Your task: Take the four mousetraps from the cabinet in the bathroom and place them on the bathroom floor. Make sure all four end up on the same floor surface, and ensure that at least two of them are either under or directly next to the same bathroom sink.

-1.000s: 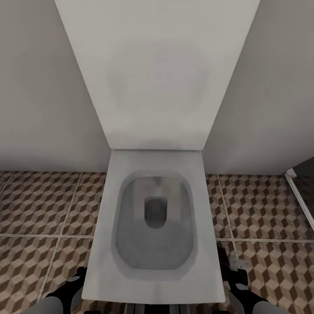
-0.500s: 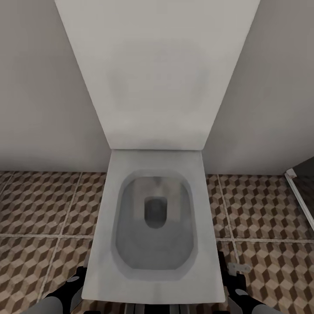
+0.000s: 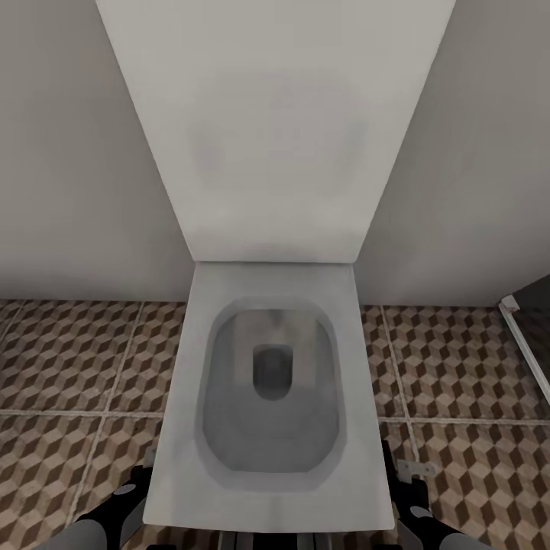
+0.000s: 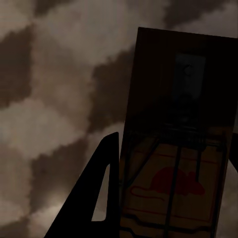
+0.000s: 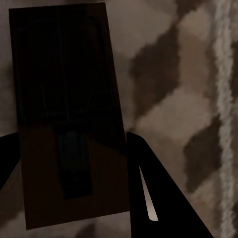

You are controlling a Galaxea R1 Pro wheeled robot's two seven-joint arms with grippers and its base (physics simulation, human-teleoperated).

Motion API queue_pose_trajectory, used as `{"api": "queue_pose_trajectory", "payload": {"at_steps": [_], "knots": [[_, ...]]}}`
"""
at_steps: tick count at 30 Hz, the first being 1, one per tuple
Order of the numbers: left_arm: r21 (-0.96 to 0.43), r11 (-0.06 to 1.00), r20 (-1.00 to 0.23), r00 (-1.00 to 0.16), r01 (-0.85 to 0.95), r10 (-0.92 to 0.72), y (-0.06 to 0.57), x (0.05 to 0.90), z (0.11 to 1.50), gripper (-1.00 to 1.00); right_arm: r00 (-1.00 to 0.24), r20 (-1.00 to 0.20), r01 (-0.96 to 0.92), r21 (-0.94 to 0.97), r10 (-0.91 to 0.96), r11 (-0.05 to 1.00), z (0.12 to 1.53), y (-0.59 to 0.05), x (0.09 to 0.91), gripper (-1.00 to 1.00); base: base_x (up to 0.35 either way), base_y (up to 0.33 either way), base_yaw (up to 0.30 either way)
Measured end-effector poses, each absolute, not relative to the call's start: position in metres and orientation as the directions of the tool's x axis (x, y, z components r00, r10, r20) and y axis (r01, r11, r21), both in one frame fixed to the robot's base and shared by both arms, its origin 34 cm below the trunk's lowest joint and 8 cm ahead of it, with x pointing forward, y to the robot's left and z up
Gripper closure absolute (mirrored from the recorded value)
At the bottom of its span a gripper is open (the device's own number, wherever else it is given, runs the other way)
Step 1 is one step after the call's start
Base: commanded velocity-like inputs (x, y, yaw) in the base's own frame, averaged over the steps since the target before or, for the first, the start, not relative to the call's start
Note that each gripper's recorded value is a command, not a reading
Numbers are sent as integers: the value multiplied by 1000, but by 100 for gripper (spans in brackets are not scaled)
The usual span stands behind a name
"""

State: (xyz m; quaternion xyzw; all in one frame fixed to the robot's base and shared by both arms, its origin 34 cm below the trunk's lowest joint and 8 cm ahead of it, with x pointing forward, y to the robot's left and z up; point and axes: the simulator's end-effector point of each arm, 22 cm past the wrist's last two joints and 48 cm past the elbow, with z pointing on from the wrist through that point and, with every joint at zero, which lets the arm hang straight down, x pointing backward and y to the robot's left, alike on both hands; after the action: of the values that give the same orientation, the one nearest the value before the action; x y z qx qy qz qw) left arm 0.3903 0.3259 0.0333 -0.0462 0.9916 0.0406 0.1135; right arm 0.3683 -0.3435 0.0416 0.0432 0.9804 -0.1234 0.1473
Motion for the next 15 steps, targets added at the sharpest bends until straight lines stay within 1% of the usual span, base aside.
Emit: {"api": "queue_pose_trajectory", "payload": {"at_steps": [15], "knots": [[71, 992, -229, -970, -102, -83, 326, 390, 33, 100, -952, -300, 127, -207, 60, 970, 41, -340, 367, 100, 0, 0, 0]]}}
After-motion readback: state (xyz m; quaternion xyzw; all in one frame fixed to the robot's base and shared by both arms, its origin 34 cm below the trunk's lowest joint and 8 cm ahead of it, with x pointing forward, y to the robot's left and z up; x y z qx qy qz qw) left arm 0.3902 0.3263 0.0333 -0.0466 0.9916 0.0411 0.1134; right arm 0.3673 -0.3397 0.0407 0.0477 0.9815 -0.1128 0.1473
